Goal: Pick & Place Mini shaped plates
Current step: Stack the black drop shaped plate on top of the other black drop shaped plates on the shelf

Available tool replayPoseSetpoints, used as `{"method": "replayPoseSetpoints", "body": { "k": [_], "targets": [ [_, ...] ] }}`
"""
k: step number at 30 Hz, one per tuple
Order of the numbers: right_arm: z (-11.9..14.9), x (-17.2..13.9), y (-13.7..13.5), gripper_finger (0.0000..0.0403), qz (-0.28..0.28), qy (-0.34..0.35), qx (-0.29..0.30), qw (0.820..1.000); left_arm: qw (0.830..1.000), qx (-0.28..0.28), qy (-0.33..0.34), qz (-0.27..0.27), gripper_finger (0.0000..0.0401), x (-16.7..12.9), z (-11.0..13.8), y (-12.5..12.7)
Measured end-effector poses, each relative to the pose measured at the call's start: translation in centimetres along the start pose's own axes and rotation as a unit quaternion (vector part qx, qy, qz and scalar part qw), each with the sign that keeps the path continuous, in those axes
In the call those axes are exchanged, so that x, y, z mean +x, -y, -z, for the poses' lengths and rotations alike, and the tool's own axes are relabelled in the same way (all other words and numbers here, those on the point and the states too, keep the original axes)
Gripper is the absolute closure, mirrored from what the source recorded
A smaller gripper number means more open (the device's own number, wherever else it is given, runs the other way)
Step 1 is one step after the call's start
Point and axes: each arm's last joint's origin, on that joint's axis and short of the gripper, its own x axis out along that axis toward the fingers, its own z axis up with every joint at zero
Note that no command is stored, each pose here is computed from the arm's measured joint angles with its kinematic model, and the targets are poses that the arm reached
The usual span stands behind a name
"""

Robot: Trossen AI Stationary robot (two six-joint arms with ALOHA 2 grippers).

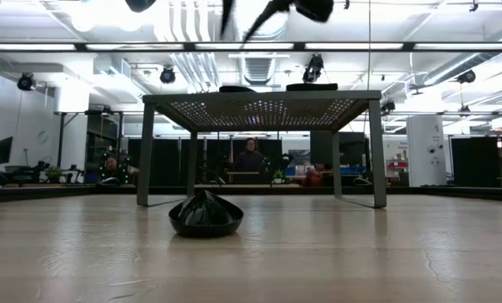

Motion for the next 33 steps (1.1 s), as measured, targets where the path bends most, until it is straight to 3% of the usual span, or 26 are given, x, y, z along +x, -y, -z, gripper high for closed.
{"method": "replayPoseSetpoints", "body": {
  "k": [6, 11, 17, 23, 30, 33],
  "targets": [
    [2.8, -2.2, -1.4, 0.0293, -0.097, -0.118, -0.14, 0.978, 1.0, -0.001, -0.002, 0.0, 0.032, 0.0, 0.0, 0.0],
    [5.2, -2.4, -0.6, 0.0308, -0.099, -0.162, -0.214, 0.958, 1.0, 0.0, -0.007, 0.013, 0.032, -0.1, 0.1, 0.1],
    [7.7, -1.8, 0.4, 0.0329, -0.087, -0.17, -0.234, 0.953, 1.0, -0.004, -0.017, 0.022, 0.032, -0.1, 0.2, 0.1],
    [10.6, 1.1, 1.8, 0.0334, -0.058, -0.203, -0.237, 0.948, 0.999, -0.002, -0.018, 0.026, 0.032, -0.7, 0.4, 0.4],
    [13.3, 4.5, 3.7, 0.0309, -0.044, -0.229, -0.206, 0.95, 0.999, 0.0, -0.014, 0.03, 0.032, -1.5, 0.5, 0.7],
    [14.4, 5.8, 4.4, 0.0293, -0.067, -0.242, -0.194, 0.948, 0.999, -0.001, -0.016, 0.029, 0.0321, -1.6, 0.6, 0.8]
  ]
}}
